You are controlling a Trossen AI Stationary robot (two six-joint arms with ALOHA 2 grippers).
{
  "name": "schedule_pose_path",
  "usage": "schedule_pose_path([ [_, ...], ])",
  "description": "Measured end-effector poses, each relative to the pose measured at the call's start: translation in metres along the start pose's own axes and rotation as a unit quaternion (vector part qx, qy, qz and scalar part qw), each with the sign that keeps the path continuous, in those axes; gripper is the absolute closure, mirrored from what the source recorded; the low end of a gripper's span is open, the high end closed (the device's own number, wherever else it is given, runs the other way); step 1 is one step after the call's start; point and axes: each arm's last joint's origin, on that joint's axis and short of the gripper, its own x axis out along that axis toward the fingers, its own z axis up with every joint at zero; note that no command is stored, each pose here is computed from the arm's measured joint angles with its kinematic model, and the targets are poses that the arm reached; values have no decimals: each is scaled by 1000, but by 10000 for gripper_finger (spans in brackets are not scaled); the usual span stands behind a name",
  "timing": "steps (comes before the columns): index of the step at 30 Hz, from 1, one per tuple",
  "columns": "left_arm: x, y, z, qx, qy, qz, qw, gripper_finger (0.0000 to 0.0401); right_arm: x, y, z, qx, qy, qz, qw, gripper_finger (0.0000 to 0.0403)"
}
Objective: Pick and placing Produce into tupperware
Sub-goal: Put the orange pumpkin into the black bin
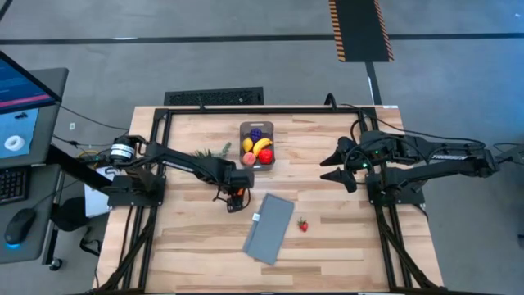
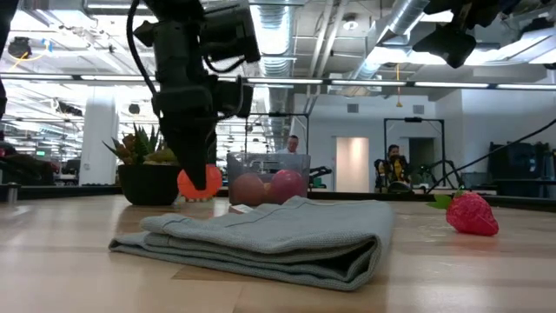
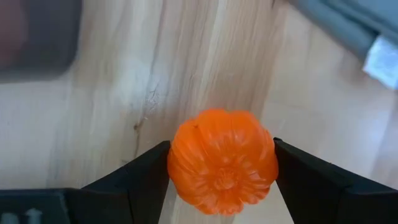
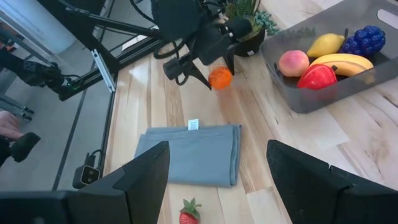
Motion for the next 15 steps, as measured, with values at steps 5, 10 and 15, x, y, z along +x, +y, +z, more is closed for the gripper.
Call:
schedule_pose_path([
  [5, -19, 3, 2, -10, -34, -5, 999, 148, 0, 0, 0, 0, 0, 0, 1000, 112],
  [10, -43, 7, 6, -21, -92, -5, 996, 156, 0, 0, 0, 0, 0, 0, 1000, 112],
  [15, -67, 16, 10, -38, -154, 9, 987, 153, 0, 0, 0, 0, 0, 0, 1000, 112],
])
